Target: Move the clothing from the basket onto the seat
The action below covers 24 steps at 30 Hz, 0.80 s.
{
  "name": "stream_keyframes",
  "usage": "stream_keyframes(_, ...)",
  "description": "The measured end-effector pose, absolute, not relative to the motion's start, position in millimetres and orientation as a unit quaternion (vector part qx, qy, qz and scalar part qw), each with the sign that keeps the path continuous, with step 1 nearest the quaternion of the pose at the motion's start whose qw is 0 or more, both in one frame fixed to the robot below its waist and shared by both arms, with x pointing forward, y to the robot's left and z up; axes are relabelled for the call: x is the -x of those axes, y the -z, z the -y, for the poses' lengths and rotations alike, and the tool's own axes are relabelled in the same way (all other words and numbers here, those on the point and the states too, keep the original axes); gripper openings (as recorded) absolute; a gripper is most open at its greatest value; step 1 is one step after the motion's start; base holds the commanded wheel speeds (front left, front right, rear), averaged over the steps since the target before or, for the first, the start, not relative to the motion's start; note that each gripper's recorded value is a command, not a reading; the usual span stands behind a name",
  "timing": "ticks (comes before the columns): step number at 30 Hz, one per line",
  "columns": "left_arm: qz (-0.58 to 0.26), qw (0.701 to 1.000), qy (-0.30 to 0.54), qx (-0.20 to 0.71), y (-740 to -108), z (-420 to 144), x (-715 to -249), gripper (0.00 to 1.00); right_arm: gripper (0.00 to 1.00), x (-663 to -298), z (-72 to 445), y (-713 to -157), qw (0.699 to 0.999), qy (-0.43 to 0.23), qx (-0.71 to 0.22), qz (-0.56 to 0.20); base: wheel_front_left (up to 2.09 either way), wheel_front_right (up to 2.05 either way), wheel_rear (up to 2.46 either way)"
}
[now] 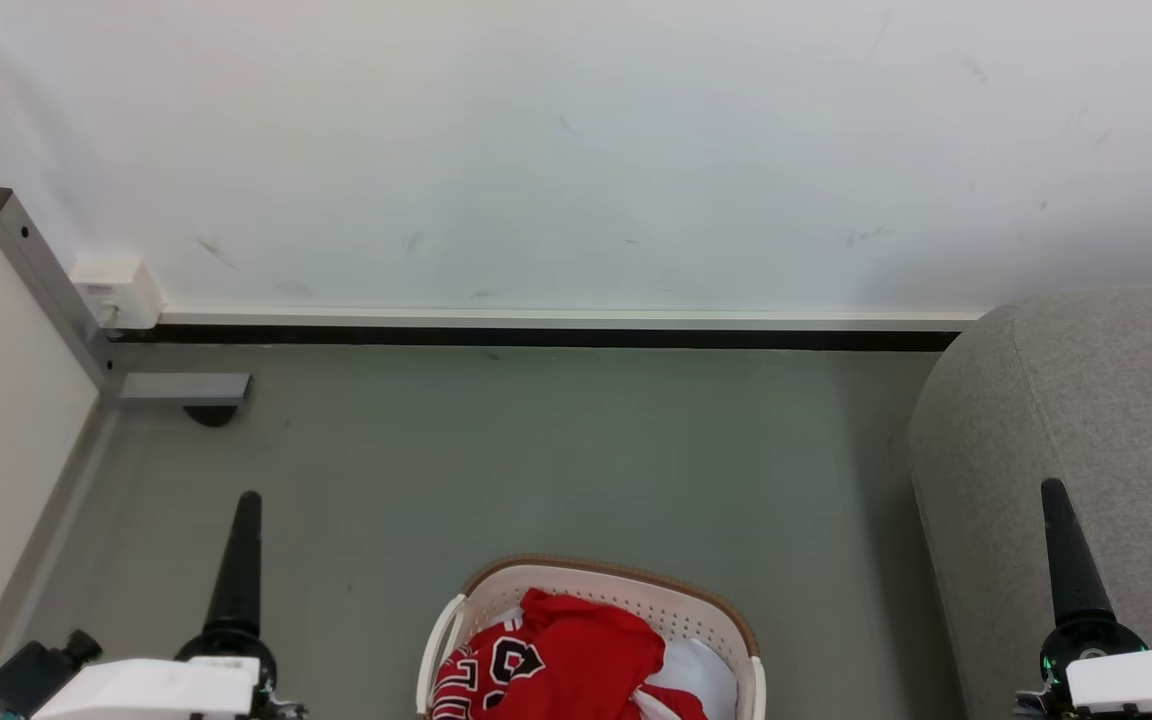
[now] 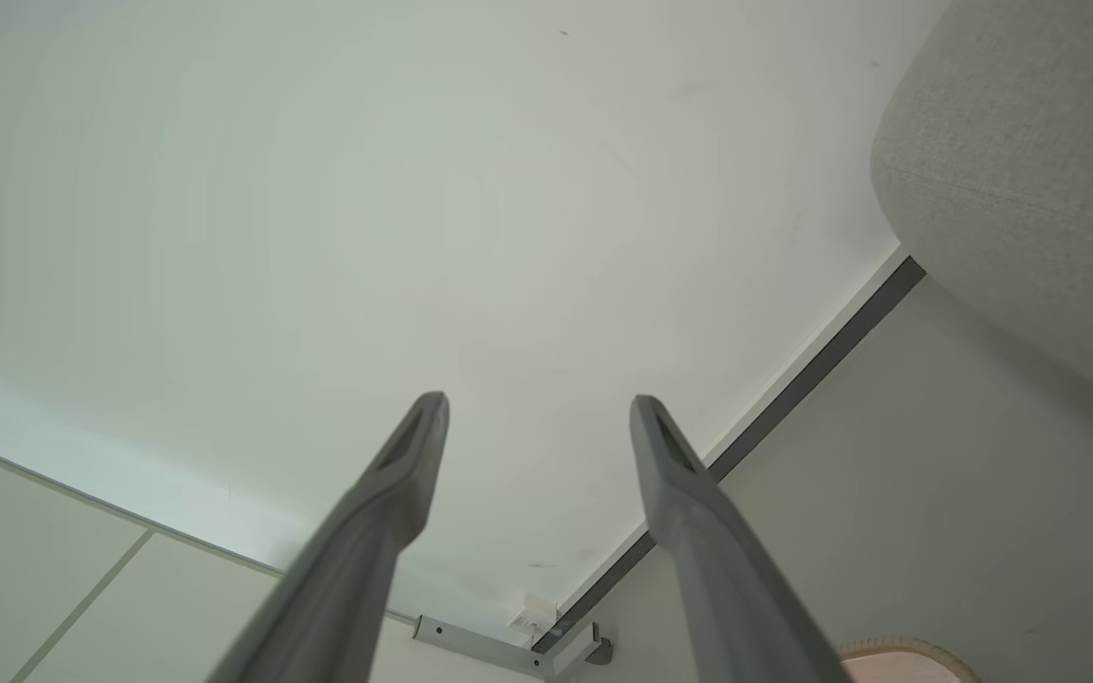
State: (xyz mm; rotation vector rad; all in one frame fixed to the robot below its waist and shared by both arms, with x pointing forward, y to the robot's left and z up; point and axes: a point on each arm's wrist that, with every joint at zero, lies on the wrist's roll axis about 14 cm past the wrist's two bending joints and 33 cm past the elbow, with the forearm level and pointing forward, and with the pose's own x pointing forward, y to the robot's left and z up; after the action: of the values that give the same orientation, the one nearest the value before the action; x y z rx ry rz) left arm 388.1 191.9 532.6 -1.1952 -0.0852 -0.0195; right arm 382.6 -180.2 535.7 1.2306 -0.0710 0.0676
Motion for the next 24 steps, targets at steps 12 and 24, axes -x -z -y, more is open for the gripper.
stream_keyframes(12,0.025,0.917,0.014,0.397,-531.4,-176.2,-387.8,1.0,1.0,-378.8,176.2,-535.5,0.895,-0.036,-0.444,0.036,0.0,0.0,0.0)
stream_keyframes(24,0.011,0.951,0.004,0.31,-519.5,-175.1,-384.5,1.0,1.0,-375.5,173.4,-530.1,0.936,-0.034,-0.349,0.037,0.0,0.0,0.0)
